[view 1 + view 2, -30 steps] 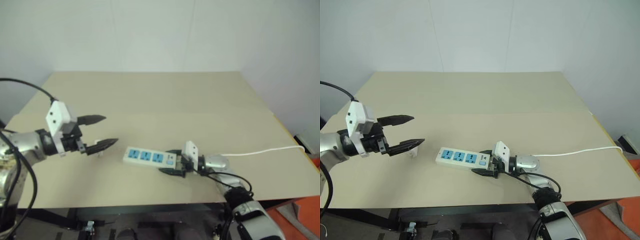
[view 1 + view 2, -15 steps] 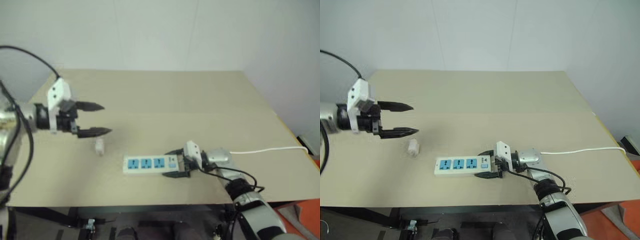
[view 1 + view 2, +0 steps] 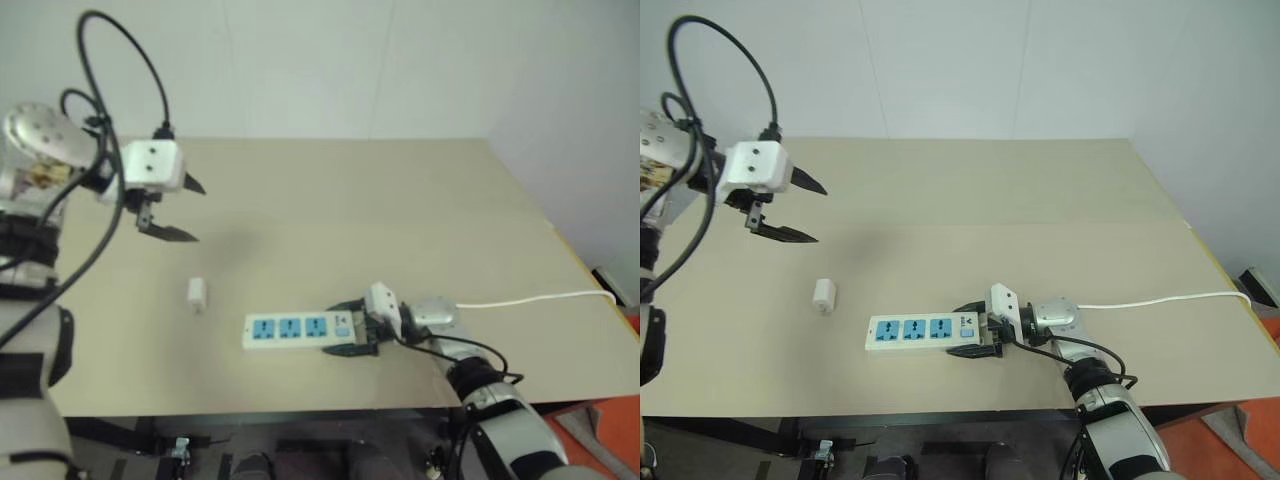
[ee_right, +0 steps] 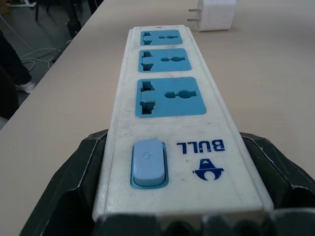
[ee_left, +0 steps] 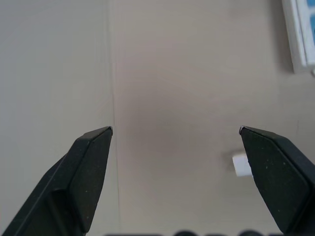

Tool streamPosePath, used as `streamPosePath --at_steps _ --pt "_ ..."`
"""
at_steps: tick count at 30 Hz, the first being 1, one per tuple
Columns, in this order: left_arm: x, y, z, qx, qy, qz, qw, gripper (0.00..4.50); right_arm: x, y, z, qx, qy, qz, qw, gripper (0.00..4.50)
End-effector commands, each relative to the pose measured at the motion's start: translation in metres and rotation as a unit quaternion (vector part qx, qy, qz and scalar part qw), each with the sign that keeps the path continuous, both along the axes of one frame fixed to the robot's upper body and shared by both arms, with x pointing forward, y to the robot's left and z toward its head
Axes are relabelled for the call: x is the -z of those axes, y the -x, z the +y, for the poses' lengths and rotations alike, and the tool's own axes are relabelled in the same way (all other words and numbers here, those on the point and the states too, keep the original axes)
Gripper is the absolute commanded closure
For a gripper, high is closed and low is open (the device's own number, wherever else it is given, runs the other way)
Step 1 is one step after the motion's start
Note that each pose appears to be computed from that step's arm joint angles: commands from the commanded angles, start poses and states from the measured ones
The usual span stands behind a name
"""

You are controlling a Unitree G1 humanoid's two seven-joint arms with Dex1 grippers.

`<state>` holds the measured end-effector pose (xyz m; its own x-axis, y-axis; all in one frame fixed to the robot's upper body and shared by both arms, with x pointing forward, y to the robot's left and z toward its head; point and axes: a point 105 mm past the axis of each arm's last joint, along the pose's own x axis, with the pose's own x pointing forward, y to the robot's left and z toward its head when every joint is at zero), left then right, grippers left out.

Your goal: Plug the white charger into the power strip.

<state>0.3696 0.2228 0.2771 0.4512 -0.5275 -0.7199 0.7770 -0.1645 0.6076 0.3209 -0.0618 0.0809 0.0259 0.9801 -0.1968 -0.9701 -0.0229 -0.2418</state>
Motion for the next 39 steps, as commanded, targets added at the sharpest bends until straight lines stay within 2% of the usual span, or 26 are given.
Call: streamPosePath --at_steps 1,3,6,9,15,17,19,23,24,25,27,29,30,32,35,39 --pt "-0.010 0.001 -0.010 0.095 -0.075 -0.094 0.988 0.00 -0.002 0.002 -0.006 -0.012 0.015 -0.007 1.000 1.09" --pt "0.003 0.006 -0.008 0.152 -0.151 -0.101 0.971 0.00 -0.004 0.001 -0.009 -0.011 0.020 -0.007 1.000 1.09" --pt "0.020 0.009 -0.006 0.188 -0.191 -0.078 0.960 0.00 -0.005 0.000 -0.011 -0.009 0.025 -0.007 1.000 1.09" --pt "0.033 0.010 -0.008 0.209 -0.203 -0.065 0.954 0.00 -0.005 0.000 -0.012 -0.007 0.027 -0.007 1.000 1.09" --pt "0.032 0.006 -0.011 0.196 -0.189 -0.062 0.960 0.00 -0.004 0.002 -0.015 -0.001 0.029 -0.005 1.000 1.09" --pt "0.029 0.001 -0.008 0.169 -0.200 -0.062 0.963 0.00 -0.004 0.002 -0.016 0.000 0.030 -0.004 1.000 1.09" --pt "0.024 -0.013 -0.002 0.084 -0.186 -0.052 0.978 0.00 -0.004 0.002 -0.016 0.001 0.032 -0.004 0.999 1.09" --pt "0.015 -0.027 -0.002 -0.035 -0.110 0.001 0.993 0.00 -0.003 0.002 -0.017 -0.001 0.035 -0.004 0.999 1.09" --pt "0.007 -0.037 -0.007 -0.119 -0.054 0.033 0.991 0.00 -0.003 0.003 -0.017 -0.001 0.036 -0.004 0.999 1.09" --pt "0.003 -0.043 -0.009 -0.188 -0.014 0.063 0.980 0.00 -0.003 0.003 -0.017 -0.003 0.038 -0.004 0.999 1.09" --pt "0.002 -0.045 -0.011 -0.296 0.017 0.115 0.948 0.00 -0.003 0.003 -0.018 -0.004 0.039 -0.003 0.999 1.09" --pt "0.009 -0.039 -0.008 -0.351 -0.006 0.162 0.922 0.00 -0.002 0.004 -0.018 -0.004 0.040 -0.002 0.999 1.09" --pt "0.013 -0.038 -0.006 -0.406 0.000 0.177 0.897 0.00 -0.001 0.004 -0.018 -0.006 0.042 -0.001 0.999 1.09" --pt "0.018 -0.037 -0.002 -0.479 0.002 0.178 0.859 0.00 0.001 0.005 -0.018 -0.008 0.044 0.002 0.999 1.09" --pt "0.029 -0.037 0.007 -0.546 0.008 0.168 0.821 0.00 0.003 0.007 -0.016 -0.013 0.047 0.005 0.999 1.09" --pt "0.039 -0.040 0.009 -0.591 0.063 0.159 0.788 0.00 0.005 0.007 -0.014 -0.018 0.050 0.007 0.999 1.09"
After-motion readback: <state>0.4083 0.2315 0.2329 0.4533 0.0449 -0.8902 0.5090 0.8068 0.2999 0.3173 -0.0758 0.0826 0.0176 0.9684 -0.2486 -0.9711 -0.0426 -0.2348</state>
